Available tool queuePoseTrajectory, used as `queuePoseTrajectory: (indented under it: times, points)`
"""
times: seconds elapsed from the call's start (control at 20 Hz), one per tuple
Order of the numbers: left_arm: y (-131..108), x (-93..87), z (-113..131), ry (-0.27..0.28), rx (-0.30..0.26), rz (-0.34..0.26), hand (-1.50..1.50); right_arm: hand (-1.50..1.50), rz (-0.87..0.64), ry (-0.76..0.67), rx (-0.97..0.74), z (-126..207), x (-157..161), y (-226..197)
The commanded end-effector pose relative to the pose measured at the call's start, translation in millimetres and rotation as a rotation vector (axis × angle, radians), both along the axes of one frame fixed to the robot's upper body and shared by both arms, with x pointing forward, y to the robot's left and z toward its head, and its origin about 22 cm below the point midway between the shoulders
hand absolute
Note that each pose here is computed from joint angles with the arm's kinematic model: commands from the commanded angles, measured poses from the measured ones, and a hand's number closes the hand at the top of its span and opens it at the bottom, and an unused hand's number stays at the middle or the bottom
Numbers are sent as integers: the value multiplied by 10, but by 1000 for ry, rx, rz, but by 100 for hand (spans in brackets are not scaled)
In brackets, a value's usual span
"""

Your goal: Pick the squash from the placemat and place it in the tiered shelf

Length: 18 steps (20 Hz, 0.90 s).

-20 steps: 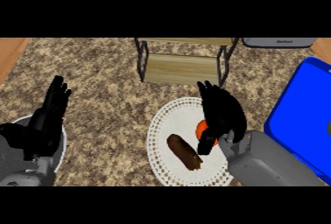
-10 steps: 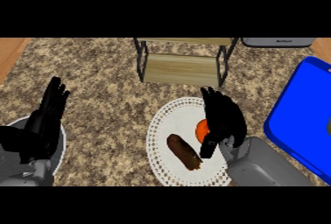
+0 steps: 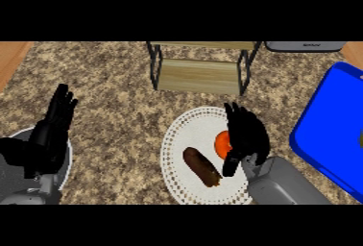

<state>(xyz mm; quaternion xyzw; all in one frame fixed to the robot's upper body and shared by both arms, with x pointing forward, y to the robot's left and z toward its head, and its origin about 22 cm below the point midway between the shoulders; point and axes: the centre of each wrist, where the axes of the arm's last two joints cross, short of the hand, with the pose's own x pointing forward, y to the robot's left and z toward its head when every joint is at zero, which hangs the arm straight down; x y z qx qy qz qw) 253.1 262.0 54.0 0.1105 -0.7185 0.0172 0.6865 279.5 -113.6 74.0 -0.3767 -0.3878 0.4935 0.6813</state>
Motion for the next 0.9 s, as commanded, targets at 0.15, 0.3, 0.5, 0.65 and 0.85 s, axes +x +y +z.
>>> queuePoseTrajectory:
  times: [0.15, 0.3, 0.5, 0.65, 0.85]
  points:
    - [132, -91, 39, -1, -2, 7, 0, -150, -46, 1, -13, -163, 68, -36]
    - [97, 52, -32, 8, -18, 2, 0, -150, -36, -7, -19, -235, 191, -117]
    - [13, 26, 42, 6, -6, -13, 0, -150, -53, 30, -2, -274, 219, -85]
    - [93, -78, 4, 14, -10, -10, 0, -150, -52, 51, -14, -516, 90, -130]
    - [44, 100, -21, -14, 5, 11, 0, 150, 3, 100, -26, -579, -64, -7]
